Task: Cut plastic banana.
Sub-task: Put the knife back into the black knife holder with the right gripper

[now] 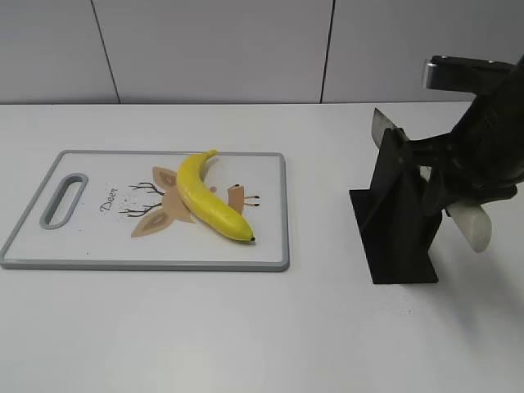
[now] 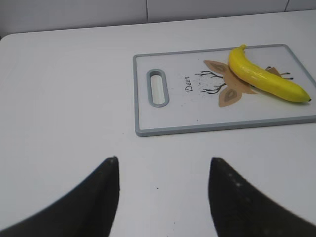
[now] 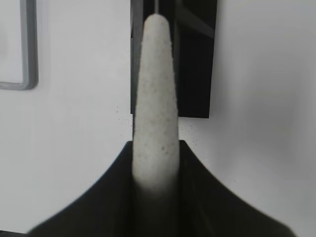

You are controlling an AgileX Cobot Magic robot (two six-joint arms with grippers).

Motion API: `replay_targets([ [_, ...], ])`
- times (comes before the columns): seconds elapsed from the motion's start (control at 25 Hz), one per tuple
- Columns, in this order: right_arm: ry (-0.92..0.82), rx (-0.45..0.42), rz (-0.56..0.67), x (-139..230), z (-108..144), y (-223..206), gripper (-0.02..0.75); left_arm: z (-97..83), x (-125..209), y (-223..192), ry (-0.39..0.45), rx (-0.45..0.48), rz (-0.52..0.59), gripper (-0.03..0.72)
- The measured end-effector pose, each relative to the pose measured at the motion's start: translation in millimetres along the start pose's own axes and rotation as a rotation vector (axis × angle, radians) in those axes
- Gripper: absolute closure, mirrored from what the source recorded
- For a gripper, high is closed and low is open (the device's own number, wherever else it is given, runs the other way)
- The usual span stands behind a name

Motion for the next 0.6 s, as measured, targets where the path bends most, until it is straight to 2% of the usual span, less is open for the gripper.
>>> replay_targets([
  [0.16, 0.008, -0.001, 0.005, 0.7, 0.1, -0.2, 0.552, 0.0, -0.1, 0.0, 0.000, 0.000, -0.001, 0.141],
  [0.2, 0.014, -0.002, 0.005, 0.8, 0.4, -0.2, 0.522, 0.0, -0.1, 0.0, 0.000, 0.000, -0.001, 0.141],
  [0.24, 0.023, -0.009, 0.007, 1.0, 1.4, -0.2, 0.475, 0.0, -0.1, 0.0, 0.000, 0.000, -0.001, 0.141],
  [0.36, 0.036, -0.038, 0.018, 2.9, 6.0, 0.0, 0.225, 0.0, -0.1, 0.0, 0.000, 0.000, -0.001, 0.141],
  [0.4, 0.041, -0.048, 0.022, 3.5, 7.7, 0.1, 0.164, 0.1, -0.1, 0.0, 0.000, -0.001, -0.001, 0.141],
  [0.48, 0.048, -0.059, 0.025, 4.1, 9.4, 0.2, 0.110, 0.1, -0.1, 0.0, 0.000, -0.001, -0.001, 0.141],
  [0.6, 0.067, -0.063, 0.023, 4.9, 9.7, 3.1, 0.108, 0.4, 0.0, 0.0, -0.001, -0.002, 0.000, 0.141],
])
Point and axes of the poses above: a point on each arm's last joint axis where the gripper is mounted, y pointing back along that axis away from the gripper, z along the wrist's bending axis when the last joint is at zero, x = y × z, the point moved 7 cm from there along -y, pointing out along that axis toward the gripper, and after that the axes turned 7 degrees about -y, right-handed, at the moved point
